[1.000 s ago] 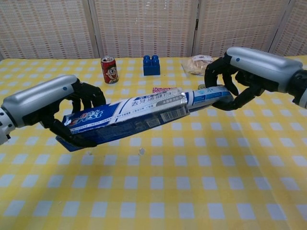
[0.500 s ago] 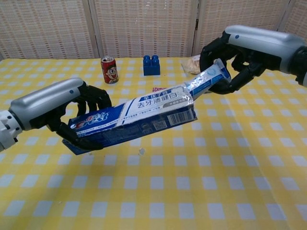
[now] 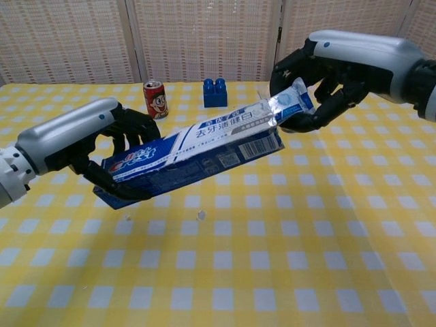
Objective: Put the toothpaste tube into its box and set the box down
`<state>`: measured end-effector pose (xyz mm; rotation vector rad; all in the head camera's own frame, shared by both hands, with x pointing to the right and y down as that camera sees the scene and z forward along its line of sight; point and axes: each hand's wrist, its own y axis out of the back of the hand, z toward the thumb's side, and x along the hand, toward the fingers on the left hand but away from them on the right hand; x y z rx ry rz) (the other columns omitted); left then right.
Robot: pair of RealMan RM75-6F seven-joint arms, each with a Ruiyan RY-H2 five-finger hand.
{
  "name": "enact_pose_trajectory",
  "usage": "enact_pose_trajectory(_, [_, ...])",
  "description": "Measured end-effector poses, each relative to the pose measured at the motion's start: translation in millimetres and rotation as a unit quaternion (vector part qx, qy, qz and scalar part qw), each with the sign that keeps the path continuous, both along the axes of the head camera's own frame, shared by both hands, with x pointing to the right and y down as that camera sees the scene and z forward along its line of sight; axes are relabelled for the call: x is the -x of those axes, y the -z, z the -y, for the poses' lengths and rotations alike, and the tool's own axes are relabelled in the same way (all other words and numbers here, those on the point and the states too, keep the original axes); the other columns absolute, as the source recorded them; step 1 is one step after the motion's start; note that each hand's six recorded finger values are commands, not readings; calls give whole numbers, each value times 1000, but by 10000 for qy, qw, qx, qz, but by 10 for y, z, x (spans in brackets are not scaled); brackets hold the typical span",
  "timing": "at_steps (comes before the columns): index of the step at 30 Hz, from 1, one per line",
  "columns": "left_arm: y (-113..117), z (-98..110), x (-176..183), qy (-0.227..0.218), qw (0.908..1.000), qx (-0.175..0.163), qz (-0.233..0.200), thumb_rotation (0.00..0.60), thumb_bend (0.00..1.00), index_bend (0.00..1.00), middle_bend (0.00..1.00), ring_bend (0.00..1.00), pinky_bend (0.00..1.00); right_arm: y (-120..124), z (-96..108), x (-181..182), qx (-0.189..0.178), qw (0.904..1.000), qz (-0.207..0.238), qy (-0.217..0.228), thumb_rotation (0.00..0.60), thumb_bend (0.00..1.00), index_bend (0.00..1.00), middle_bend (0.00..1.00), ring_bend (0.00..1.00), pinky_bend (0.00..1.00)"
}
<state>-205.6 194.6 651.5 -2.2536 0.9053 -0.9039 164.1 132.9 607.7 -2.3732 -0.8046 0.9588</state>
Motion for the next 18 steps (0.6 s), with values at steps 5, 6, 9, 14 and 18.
enact_pose_trajectory(5, [16,26,19,85,9999,17,-65,600,172,660,721,559,644,41,-18,15,189,9996,227,-37,600,596,361,333,330,587])
enact_pose_trajectory(6, [19,31,23,103,9999,22,-82,600,172,660,721,559,644,51,-18,15,216,9994,282,-44,600,597,307,293,303,560])
enact_pose_trajectory(9, [28,43,35,156,9998,40,-139,600,172,660,721,559,644,90,-16,10,299,9985,457,-67,600,581,171,216,259,519])
enact_pose_trajectory(14, [24,55,46,188,9996,46,-191,600,172,660,721,559,644,173,14,-15,352,9968,705,-117,600,501,2,123,200,480])
enact_pose_trajectory(18, [32,70,61,248,9994,59,-245,600,172,660,722,560,644,227,46,-56,294,9963,790,-163,600,462,0,97,174,460])
